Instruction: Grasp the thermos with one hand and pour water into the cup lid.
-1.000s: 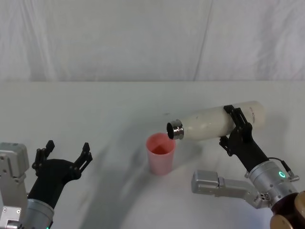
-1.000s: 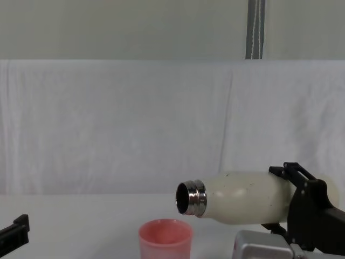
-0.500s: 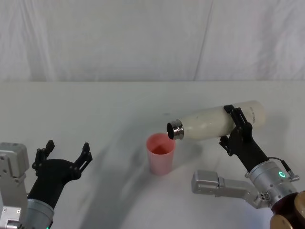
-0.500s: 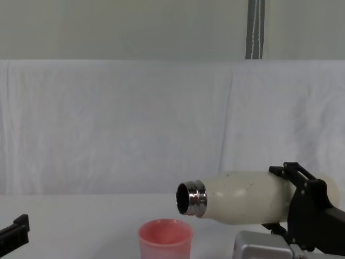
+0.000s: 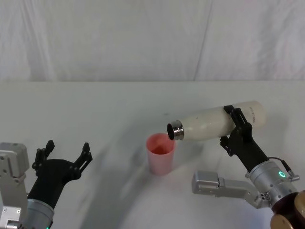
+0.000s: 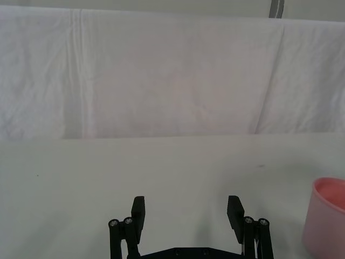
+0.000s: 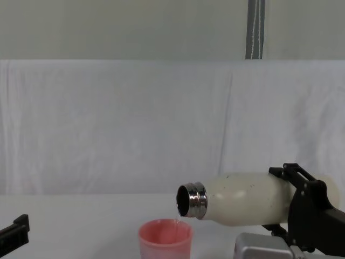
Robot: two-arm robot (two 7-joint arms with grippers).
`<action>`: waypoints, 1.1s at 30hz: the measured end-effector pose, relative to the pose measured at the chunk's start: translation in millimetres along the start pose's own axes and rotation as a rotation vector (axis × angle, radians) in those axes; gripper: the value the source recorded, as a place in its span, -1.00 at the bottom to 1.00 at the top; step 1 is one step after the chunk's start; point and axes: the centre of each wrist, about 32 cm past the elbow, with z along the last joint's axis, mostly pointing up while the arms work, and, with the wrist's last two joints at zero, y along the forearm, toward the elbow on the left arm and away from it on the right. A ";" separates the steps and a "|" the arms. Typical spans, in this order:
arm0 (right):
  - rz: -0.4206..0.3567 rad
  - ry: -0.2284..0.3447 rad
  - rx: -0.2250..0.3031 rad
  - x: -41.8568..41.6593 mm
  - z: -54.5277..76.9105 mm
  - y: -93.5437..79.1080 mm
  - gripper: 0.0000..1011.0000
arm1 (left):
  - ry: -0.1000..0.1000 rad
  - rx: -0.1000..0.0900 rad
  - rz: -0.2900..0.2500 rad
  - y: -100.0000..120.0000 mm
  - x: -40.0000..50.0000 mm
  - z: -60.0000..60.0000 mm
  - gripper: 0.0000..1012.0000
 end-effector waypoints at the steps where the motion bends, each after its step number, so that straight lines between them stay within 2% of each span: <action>1: 0.000 0.000 0.000 0.1 -0.1 0.0 0.89 | 0.000 0.000 0.000 0.0 0.0 0.0 0.98; 33: 0.011 0.010 -0.004 -4.8 0.6 0.0 0.89 | 0.000 0.000 0.000 0.0 0.0 0.0 0.98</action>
